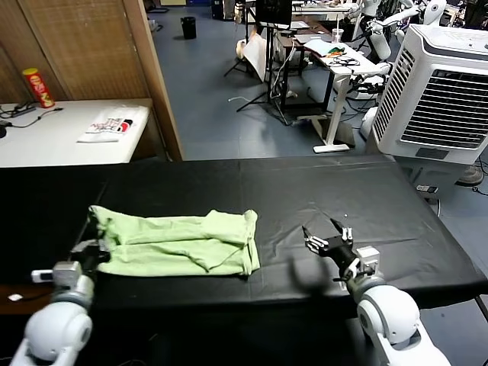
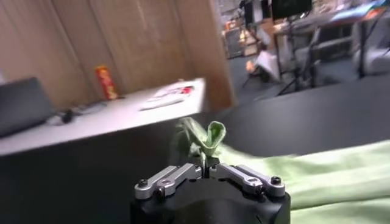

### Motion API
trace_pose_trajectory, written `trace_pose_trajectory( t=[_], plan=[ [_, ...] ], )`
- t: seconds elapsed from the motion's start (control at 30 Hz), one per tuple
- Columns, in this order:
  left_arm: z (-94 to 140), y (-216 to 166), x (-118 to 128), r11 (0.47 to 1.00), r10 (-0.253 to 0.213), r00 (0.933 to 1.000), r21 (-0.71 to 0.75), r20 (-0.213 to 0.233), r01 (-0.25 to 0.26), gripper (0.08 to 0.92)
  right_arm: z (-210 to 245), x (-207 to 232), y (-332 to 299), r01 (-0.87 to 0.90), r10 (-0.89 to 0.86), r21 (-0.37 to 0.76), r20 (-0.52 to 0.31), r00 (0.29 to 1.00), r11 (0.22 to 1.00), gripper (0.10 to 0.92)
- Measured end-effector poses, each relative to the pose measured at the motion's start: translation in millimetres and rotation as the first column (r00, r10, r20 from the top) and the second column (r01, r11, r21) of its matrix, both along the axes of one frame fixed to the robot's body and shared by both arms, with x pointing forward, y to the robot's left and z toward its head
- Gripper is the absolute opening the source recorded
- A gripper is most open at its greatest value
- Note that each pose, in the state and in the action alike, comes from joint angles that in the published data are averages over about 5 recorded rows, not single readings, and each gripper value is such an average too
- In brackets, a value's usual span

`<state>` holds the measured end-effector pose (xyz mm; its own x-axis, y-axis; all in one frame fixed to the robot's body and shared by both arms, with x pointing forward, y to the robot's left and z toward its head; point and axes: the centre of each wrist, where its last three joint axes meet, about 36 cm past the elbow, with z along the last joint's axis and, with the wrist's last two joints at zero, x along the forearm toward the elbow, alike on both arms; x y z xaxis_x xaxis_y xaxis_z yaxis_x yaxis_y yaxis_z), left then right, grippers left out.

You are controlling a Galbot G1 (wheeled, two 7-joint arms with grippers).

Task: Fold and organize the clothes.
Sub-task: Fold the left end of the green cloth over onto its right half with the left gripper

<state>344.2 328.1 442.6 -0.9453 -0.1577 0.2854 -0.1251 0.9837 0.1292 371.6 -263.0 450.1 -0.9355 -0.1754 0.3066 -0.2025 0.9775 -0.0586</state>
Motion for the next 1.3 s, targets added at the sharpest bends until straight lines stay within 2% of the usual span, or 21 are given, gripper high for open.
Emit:
trace_pose_trajectory(
  t=[0.1,0.2,0.37,0.53,0.63,0.73,0.97,1.07,1.13,1.3],
  plan=[
    [3,-42,-3,0.987,-0.045,0.9987,-0.153,-0.024,0.041,0.145,-2,-5,-4,0.022,-0.022,-0.005,-0.005,1.000,1.000,0.798],
    [2,-82,-4,0.947,-0.105,0.9936,-0.311,-0.043,0.087,0.145,-3,-8,-8,0.042,-0.042,-0.011,-0.010,0.999,0.999,0.798],
    [2,-139,1,0.863,-0.197,0.9799,-0.479,-0.029,0.160,0.145,-7,-13,-10,0.067,-0.067,-0.019,-0.018,0.998,0.998,0.798],
    [5,-179,11,0.802,-0.262,0.9650,-0.557,-0.003,0.216,0.145,-10,-15,-7,0.075,-0.075,-0.016,-0.024,0.997,0.997,0.798],
    [7,-194,17,0.782,-0.285,0.9586,-0.577,0.008,0.237,0.145,-11,-15,-5,0.075,-0.075,-0.012,-0.026,0.997,0.997,0.798],
    [5,-202,20,0.776,-0.295,0.9554,-0.580,0.013,0.247,0.145,-12,-14,-3,0.072,-0.072,-0.009,-0.028,0.997,0.997,0.798],
    [-9,-212,23,0.797,-0.288,0.9574,-0.551,0.013,0.247,0.163,-13,-12,3,0.028,-0.028,0.002,-0.025,0.999,1.000,0.798],
    [-17,-216,24,0.803,-0.284,0.9589,-0.544,0.010,0.243,0.274,-13,-10,6,-0.017,0.017,0.015,-0.012,1.000,1.000,0.798],
    [-20,-219,24,0.798,-0.282,0.9594,-0.552,0.015,0.243,0.391,-13,-8,9,-0.055,0.055,0.030,-0.003,0.998,0.998,0.798],
    [-12,-222,26,0.749,-0.265,0.9618,-0.613,0.071,0.251,0.656,-13,0,22,-0.152,0.152,0.090,0.006,0.988,0.984,0.798]
  ],
)
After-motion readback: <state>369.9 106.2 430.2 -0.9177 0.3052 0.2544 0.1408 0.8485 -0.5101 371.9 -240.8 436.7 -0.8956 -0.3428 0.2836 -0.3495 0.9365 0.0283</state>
